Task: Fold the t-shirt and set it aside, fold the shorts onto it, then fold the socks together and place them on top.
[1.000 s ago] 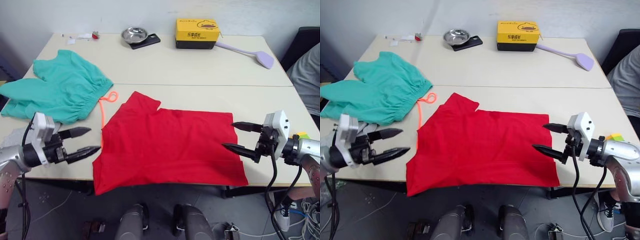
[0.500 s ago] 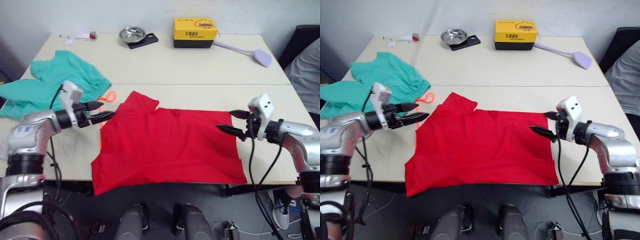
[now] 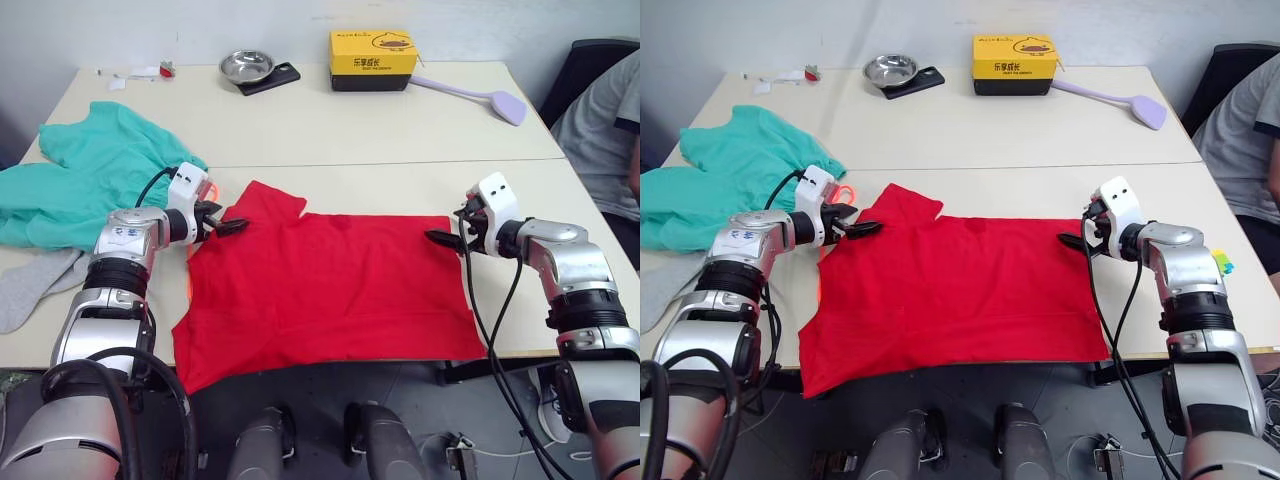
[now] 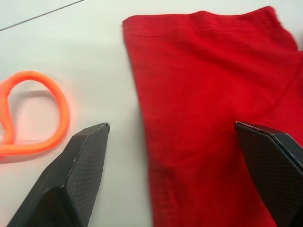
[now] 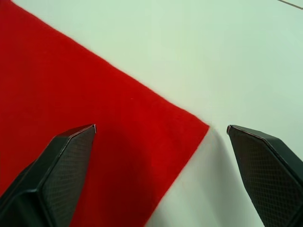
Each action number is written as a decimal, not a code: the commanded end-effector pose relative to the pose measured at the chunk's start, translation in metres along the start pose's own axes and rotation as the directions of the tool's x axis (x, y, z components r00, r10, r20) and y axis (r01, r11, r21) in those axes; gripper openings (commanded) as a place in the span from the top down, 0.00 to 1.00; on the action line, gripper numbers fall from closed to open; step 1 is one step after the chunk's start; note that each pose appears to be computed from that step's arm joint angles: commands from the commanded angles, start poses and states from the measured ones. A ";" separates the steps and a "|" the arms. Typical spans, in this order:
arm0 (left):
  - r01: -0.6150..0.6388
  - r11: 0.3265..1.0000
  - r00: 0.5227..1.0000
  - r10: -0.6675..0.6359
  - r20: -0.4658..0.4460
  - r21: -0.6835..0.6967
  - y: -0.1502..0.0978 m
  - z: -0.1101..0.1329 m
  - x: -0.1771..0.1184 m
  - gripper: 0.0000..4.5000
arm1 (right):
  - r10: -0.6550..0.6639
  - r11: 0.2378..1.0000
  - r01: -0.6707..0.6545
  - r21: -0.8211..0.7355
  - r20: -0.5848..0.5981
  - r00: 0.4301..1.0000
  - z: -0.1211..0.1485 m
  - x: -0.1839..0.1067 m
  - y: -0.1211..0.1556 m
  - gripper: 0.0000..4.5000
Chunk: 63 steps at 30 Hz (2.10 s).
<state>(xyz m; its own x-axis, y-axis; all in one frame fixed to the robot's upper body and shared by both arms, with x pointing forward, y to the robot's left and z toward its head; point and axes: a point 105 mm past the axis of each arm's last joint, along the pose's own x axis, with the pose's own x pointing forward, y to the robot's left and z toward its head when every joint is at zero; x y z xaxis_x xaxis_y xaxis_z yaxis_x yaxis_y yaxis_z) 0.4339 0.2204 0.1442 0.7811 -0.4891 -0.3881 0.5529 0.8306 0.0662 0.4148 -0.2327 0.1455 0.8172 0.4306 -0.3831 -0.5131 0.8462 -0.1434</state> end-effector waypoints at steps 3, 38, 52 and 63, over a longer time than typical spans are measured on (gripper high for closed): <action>-0.033 0.999 0.999 0.033 -0.011 -0.020 0.004 -0.004 0.003 0.11 | -0.005 1.000 0.004 0.016 0.046 0.999 0.011 0.008 -0.004 0.00; 0.177 0.982 0.948 -0.190 0.257 0.072 -0.005 0.022 -0.038 1.00 | 0.216 0.967 -0.169 -0.189 0.260 0.941 0.037 -0.039 0.012 1.00; 0.214 0.955 0.944 -0.256 0.209 0.204 -0.018 -0.008 -0.065 1.00 | 0.280 0.947 -0.230 -0.226 0.226 0.933 0.001 -0.059 0.017 1.00; 0.208 0.964 0.965 -0.230 0.128 0.166 -0.022 -0.035 -0.069 1.00 | 0.306 0.937 -0.267 -0.224 0.163 0.938 -0.022 -0.063 0.023 0.90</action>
<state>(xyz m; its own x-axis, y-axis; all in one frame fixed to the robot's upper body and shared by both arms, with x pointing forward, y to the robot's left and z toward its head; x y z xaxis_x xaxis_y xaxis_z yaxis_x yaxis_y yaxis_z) 0.3590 0.2397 0.1282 0.6461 -0.7134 -0.2714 0.7575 0.6429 0.1133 0.3478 -0.2417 0.1309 0.6327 0.7204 -0.2842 -0.7735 0.6063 -0.1850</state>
